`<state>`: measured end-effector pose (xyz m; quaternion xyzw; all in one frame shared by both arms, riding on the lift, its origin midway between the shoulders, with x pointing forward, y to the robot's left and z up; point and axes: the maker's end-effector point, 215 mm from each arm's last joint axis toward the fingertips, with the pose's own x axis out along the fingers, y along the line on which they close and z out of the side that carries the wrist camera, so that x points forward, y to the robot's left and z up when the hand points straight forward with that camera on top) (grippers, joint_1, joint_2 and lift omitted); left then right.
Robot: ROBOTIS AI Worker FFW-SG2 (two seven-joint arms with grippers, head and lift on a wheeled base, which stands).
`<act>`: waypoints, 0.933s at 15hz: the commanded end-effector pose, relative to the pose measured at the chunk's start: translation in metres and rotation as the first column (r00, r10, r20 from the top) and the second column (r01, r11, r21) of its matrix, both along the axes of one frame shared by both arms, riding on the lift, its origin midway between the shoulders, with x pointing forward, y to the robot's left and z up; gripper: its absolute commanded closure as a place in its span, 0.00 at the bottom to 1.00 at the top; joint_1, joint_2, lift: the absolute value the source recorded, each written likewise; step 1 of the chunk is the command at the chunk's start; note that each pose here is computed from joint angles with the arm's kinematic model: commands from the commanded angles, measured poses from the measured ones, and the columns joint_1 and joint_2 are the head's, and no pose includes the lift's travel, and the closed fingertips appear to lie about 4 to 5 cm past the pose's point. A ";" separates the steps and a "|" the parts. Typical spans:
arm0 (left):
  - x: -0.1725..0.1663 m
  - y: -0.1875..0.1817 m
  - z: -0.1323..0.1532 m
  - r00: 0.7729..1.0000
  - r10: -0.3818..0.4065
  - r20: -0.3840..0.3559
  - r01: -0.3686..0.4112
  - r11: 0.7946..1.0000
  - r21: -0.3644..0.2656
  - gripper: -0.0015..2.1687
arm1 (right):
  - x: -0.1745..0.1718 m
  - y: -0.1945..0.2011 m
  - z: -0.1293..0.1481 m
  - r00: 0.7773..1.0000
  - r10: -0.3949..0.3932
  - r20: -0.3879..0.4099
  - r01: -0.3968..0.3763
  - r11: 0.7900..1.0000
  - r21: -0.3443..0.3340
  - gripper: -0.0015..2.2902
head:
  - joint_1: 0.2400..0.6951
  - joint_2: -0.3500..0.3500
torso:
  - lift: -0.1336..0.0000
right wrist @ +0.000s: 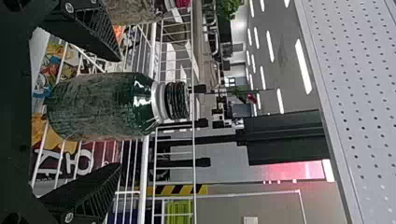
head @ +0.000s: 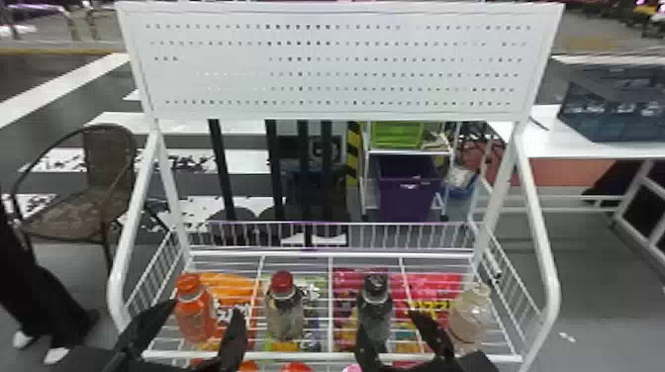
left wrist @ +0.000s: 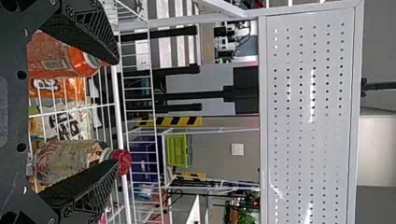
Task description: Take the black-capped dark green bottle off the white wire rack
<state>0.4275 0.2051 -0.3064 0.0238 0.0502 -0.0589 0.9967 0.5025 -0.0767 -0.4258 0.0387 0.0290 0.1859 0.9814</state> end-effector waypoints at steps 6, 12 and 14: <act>0.000 0.004 -0.007 1.000 0.002 -0.011 -0.002 1.000 0.010 0.07 | 0.041 0.014 -0.022 0.996 0.017 -0.088 -0.021 0.998 -0.053 0.09 | 0.57 0.50 | 1.00; 0.000 0.005 -0.007 1.000 0.002 -0.009 -0.002 1.000 0.010 0.07 | 0.036 0.020 -0.022 0.992 0.032 -0.120 -0.039 0.997 -0.059 0.61 | 0.57 0.50 | 1.00; 0.000 0.005 -0.007 1.000 0.003 -0.011 -0.003 1.000 0.009 0.07 | 0.029 0.016 -0.014 0.993 0.028 -0.114 -0.034 0.998 -0.048 0.61 | 0.57 0.50 | 1.00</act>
